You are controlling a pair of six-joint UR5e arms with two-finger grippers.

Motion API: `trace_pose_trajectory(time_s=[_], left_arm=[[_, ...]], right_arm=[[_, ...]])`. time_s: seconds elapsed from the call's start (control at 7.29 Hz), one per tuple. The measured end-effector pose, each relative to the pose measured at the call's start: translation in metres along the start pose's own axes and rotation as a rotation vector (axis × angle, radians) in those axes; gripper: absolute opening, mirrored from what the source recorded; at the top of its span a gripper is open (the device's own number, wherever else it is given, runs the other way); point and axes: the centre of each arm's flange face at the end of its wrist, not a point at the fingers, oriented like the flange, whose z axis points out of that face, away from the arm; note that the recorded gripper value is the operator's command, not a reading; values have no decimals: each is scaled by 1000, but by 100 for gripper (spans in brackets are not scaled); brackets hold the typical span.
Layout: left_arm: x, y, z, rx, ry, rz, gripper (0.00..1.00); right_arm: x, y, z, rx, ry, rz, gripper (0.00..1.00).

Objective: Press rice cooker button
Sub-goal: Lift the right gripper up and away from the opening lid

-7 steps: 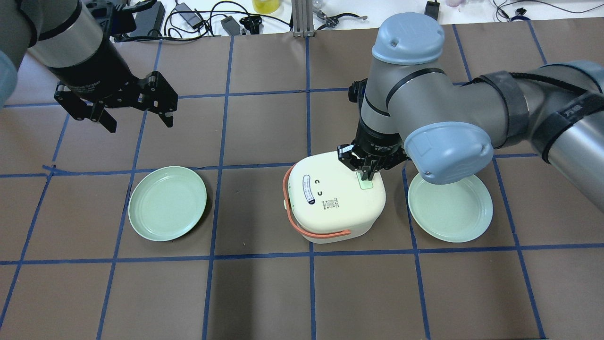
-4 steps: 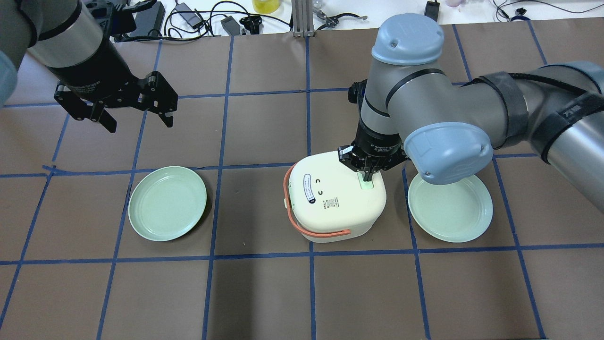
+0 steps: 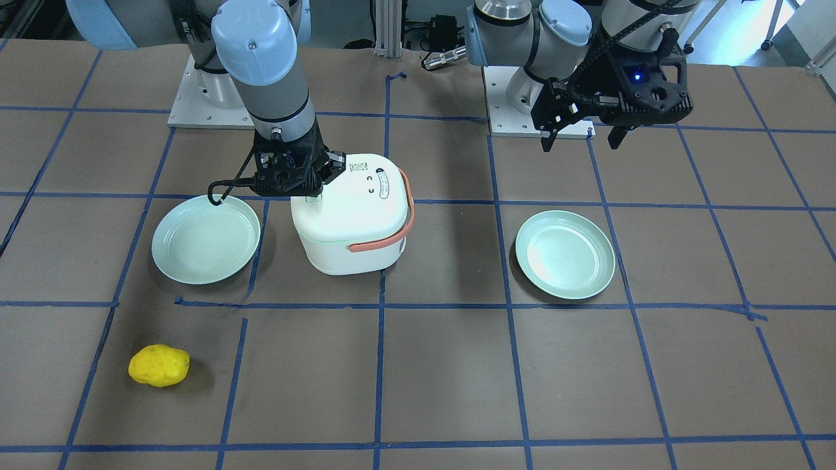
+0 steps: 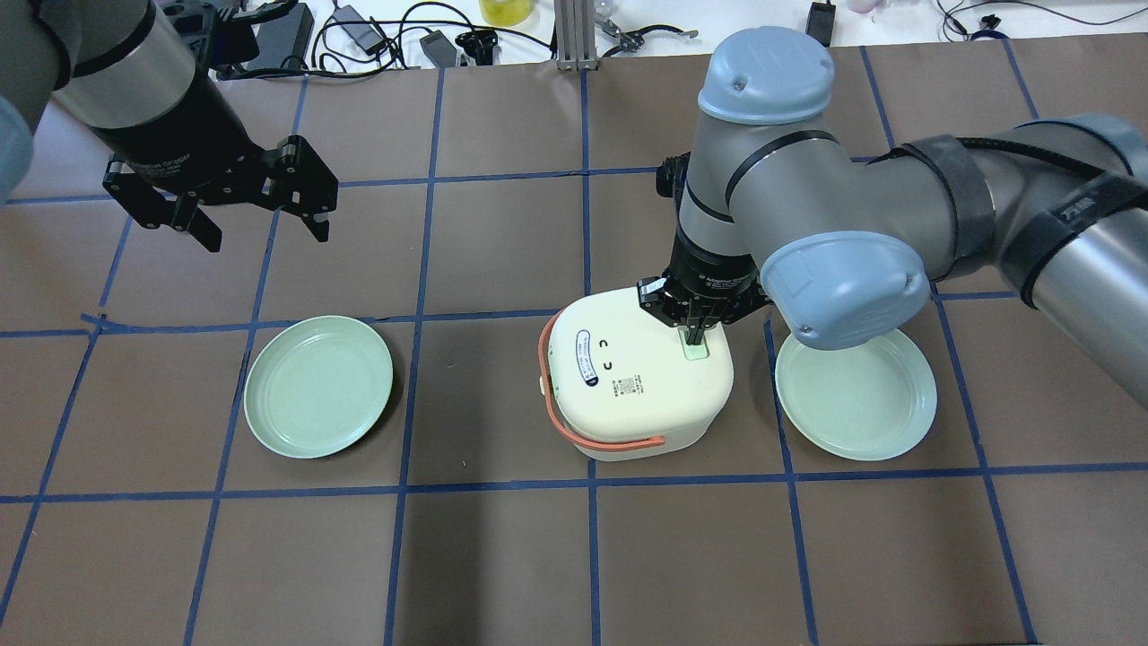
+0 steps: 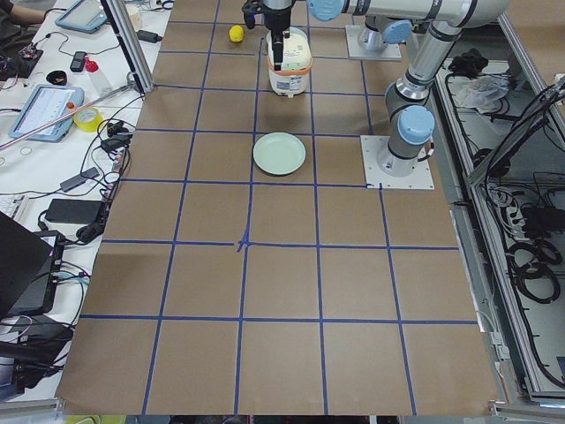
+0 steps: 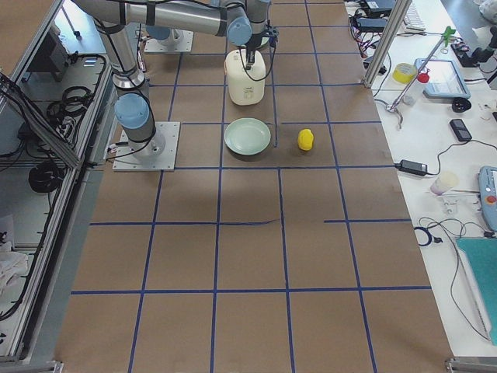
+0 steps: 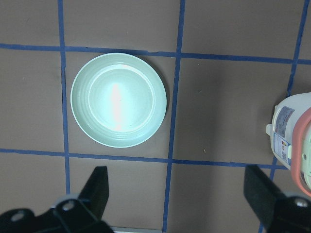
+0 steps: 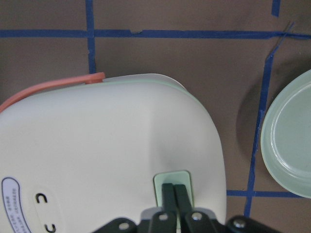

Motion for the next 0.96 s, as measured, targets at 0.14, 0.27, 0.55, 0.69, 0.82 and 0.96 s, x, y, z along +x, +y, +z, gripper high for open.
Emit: trace_pose_trajectory(time_s=[0.14, 0.27, 0.55, 0.69, 0.82, 0.96], left_arm=[[0, 0, 0, 0, 0, 0, 100], [0, 0, 0, 0, 0, 0, 100], [0, 0, 0, 0, 0, 0, 100], [0, 0, 0, 0, 0, 0, 100], [0, 0, 0, 0, 0, 0, 100], [0, 0, 0, 0, 0, 0, 100]], right_arm=[[0, -2, -15, 23, 2, 8, 100], [2, -7, -35, 38, 3, 19, 100], [29, -27, -89, 50, 0, 75, 100], [56, -38, -118, 61, -5, 110, 100], [84, -48, -142, 83, -9, 113, 100], [109, -54, -160, 107, -9, 100, 100]])
